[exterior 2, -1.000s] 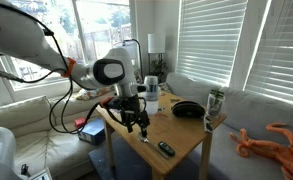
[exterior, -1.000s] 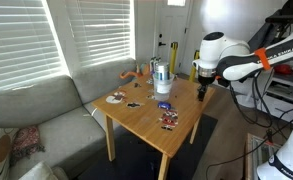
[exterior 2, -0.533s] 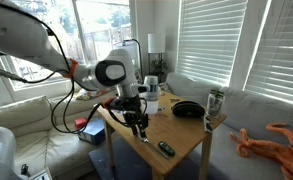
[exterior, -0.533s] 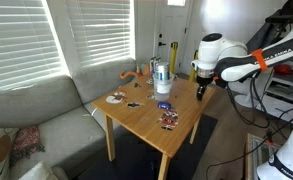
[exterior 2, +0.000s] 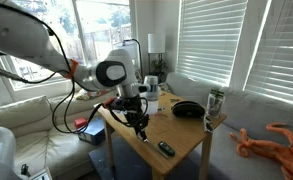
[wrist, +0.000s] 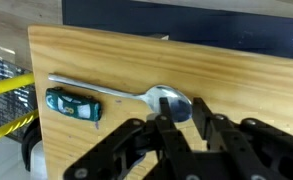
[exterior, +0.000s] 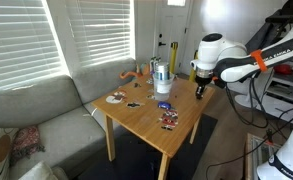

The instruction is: Place the silver cup upside down in the clear cup and put the silver spoon in the clear cup.

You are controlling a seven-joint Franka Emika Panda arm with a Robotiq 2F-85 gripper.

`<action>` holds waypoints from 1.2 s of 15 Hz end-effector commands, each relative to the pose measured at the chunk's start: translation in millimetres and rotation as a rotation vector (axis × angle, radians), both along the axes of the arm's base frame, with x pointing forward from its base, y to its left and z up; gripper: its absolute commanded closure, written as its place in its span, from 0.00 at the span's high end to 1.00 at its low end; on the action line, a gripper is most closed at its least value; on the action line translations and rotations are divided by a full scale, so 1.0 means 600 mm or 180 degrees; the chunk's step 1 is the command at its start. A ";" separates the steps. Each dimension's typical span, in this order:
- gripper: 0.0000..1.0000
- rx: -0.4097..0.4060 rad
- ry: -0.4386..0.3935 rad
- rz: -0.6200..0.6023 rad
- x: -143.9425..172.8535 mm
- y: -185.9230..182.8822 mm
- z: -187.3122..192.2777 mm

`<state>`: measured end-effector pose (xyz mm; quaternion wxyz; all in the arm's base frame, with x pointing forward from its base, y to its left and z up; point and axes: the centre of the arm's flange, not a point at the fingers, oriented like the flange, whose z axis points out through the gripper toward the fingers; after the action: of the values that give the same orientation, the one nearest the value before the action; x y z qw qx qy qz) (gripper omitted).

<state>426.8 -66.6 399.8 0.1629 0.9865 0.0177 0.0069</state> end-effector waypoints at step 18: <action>0.01 -0.0324 -0.0217 0.0030 -0.008 -0.027 0.141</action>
<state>432.0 -78.6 463.1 0.2008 0.9787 0.0112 0.0407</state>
